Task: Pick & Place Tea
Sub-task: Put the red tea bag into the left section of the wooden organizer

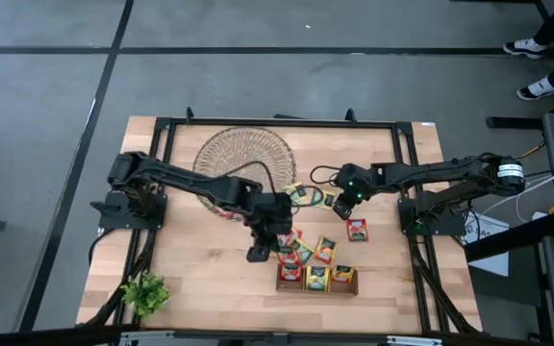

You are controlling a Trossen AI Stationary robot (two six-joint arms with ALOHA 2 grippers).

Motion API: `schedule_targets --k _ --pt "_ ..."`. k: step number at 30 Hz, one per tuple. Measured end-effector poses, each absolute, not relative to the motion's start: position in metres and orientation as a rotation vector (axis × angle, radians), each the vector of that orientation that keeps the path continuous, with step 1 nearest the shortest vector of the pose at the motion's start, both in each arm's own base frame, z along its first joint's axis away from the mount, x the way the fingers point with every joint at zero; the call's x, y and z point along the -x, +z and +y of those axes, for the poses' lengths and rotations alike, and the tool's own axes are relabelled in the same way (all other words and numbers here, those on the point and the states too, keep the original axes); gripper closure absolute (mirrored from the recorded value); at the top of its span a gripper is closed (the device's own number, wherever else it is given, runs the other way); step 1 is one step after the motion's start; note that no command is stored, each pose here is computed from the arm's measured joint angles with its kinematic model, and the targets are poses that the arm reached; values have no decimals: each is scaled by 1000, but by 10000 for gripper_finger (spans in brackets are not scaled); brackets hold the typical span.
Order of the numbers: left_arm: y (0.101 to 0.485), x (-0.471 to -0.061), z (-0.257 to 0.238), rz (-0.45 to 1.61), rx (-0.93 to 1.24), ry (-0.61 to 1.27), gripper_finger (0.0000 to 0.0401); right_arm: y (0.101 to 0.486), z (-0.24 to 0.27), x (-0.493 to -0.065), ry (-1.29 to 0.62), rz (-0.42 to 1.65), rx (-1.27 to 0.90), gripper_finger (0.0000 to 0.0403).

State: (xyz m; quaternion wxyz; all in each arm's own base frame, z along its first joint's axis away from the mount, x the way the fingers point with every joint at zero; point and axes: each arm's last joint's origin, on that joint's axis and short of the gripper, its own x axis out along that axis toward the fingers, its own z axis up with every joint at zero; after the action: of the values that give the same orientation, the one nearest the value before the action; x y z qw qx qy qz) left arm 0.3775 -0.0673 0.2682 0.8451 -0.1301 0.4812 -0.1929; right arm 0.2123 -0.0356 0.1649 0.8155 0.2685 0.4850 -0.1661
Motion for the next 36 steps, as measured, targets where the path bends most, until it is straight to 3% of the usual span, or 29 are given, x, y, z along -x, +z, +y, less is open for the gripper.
schedule_targets --k 17,36 --pt "217 -406 -86 1143 299 -405 398 165 -37 -212 -362 1033 -575 328" --pt "215 -406 -86 1156 339 -433 370 165 -38 -212 -386 1025 -565 328"
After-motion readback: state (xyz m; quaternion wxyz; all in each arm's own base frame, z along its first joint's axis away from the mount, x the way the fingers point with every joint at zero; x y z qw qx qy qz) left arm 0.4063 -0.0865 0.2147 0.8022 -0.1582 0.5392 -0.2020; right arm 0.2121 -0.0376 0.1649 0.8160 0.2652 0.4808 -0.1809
